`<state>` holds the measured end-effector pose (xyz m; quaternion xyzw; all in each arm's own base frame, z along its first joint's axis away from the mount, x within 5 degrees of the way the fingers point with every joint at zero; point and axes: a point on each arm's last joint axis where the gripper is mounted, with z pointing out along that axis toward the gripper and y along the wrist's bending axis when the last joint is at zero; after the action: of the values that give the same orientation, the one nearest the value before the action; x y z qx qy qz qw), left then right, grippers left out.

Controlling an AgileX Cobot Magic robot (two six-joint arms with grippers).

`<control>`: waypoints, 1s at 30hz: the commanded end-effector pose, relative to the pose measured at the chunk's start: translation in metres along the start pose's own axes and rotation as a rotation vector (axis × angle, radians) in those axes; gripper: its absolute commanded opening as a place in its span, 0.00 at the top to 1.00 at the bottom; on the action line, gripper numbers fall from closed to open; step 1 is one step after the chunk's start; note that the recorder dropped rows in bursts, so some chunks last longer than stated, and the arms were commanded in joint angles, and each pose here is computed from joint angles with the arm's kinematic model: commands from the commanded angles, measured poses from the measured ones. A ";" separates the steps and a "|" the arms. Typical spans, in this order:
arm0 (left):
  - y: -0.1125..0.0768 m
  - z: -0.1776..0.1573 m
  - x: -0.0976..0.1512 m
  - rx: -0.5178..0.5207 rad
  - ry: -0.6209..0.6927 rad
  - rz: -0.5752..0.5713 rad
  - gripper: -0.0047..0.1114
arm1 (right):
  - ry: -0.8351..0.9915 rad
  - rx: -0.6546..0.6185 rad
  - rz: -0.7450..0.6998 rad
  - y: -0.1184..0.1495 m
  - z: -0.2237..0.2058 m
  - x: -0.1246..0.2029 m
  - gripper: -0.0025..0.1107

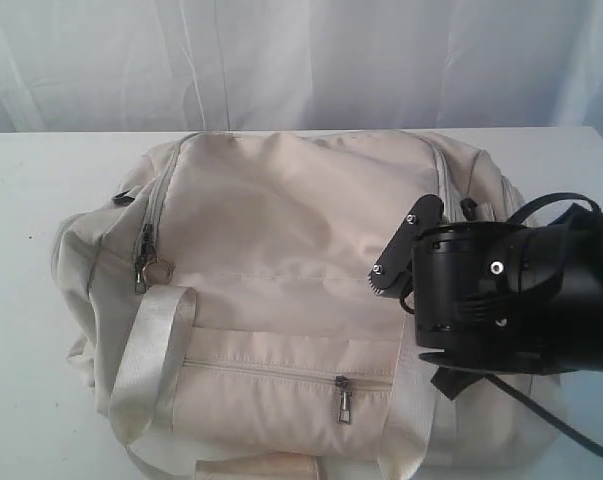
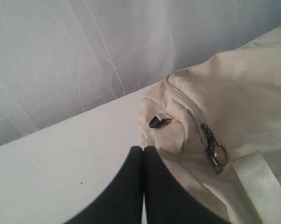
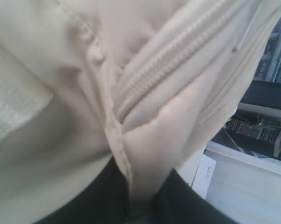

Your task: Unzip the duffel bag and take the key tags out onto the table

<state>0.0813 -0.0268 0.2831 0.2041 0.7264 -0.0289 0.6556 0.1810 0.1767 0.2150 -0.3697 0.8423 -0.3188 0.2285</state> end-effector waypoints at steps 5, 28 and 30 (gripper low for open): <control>0.005 0.007 -0.035 0.081 0.256 -0.079 0.96 | 0.027 -0.056 0.140 -0.022 -0.017 0.020 0.70; -0.008 0.134 -0.027 0.321 0.854 -0.160 0.58 | -0.323 -0.403 0.274 -0.037 -0.084 0.025 0.38; -0.009 0.138 -0.027 0.319 0.839 -0.177 0.45 | -0.401 -0.459 0.286 -0.034 -0.088 0.018 0.38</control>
<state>0.2067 -0.0821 0.2862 0.2420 0.9318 -0.1031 0.2503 0.1329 0.1678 0.2915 -0.3315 0.8875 -0.0581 0.3147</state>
